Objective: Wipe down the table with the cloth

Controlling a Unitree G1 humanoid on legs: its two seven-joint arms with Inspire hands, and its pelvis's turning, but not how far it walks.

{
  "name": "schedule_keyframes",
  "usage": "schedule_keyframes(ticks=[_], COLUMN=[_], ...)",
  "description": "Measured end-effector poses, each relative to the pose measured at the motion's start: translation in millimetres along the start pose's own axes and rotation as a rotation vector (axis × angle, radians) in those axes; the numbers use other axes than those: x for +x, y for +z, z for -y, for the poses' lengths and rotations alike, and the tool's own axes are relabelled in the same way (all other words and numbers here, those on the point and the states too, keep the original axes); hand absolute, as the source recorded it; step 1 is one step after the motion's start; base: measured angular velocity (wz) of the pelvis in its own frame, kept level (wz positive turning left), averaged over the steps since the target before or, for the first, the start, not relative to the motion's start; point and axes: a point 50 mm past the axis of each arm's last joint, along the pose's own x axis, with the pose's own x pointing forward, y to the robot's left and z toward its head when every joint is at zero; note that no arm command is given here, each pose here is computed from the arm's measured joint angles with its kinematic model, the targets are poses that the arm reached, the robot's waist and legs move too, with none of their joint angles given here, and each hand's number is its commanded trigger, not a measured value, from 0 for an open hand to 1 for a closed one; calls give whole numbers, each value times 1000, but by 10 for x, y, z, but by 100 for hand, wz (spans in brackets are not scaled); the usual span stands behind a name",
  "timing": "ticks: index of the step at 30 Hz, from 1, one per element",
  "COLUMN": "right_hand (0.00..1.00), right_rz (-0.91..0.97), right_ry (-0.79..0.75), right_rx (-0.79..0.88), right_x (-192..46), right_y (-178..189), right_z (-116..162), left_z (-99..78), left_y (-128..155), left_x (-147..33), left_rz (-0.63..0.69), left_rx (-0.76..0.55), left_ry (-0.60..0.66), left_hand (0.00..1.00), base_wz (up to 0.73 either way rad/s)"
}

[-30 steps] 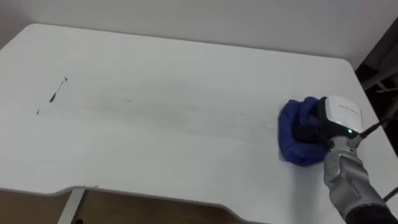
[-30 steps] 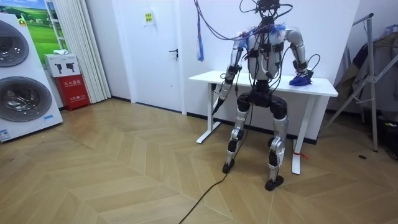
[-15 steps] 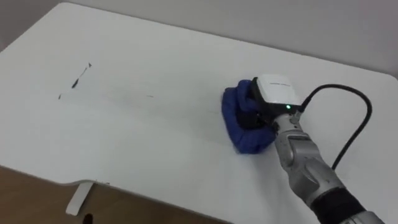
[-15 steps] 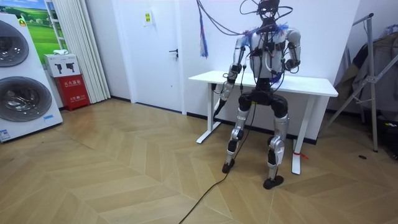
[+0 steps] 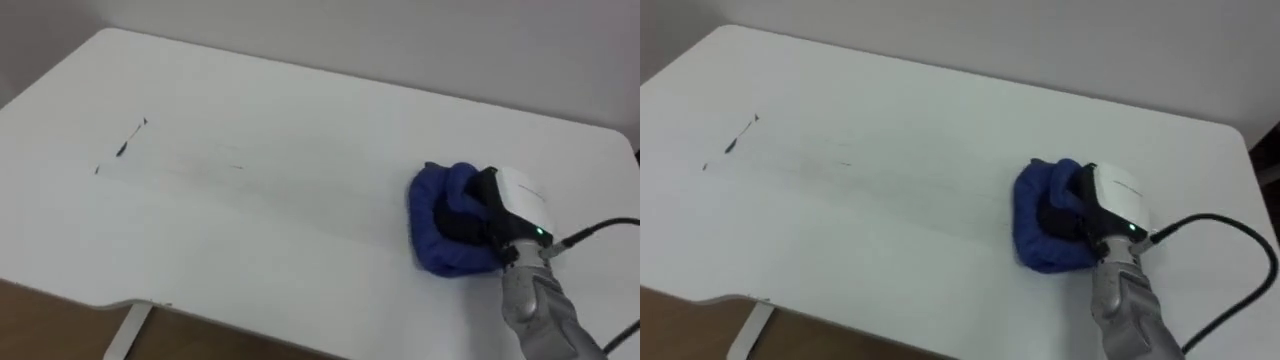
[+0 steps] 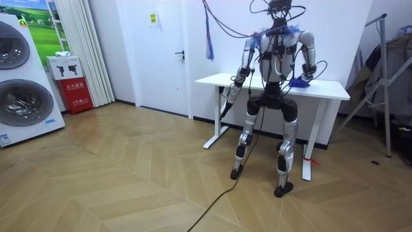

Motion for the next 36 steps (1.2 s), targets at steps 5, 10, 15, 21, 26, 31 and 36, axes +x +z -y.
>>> schedule_keyframes(ticks=[5,10,15,21,26,31,36], right_hand=[100,56,0,0,0,0,0], right_rz=[-36,-62,-98,-118,-103,-32,32], right_ry=[11,19,8,29,21,-30,-60], right_rx=[27,57,61,25,25,-1,4], right_x=[-12,-23,-21,-25,-15,41,62], right_y=[-61,-98,-171,-246,-215,-50,101], right_z=[-32,-53,-33,-19,0,124,188], left_z=[-6,-17,-20,-19,-4,35,76], left_y=[79,84,64,29,37,87,226], left_x=[11,10,6,-1,-1,4,20], left_rz=[28,32,26,16,16,32,88], left_rx=[16,33,33,33,19,-21,-56], left_ry=[13,40,41,40,33,19,9], left_hand=[0,0,0,0,0,0,0], base_wz=[-4,3,0,0,-1,-22,-12])
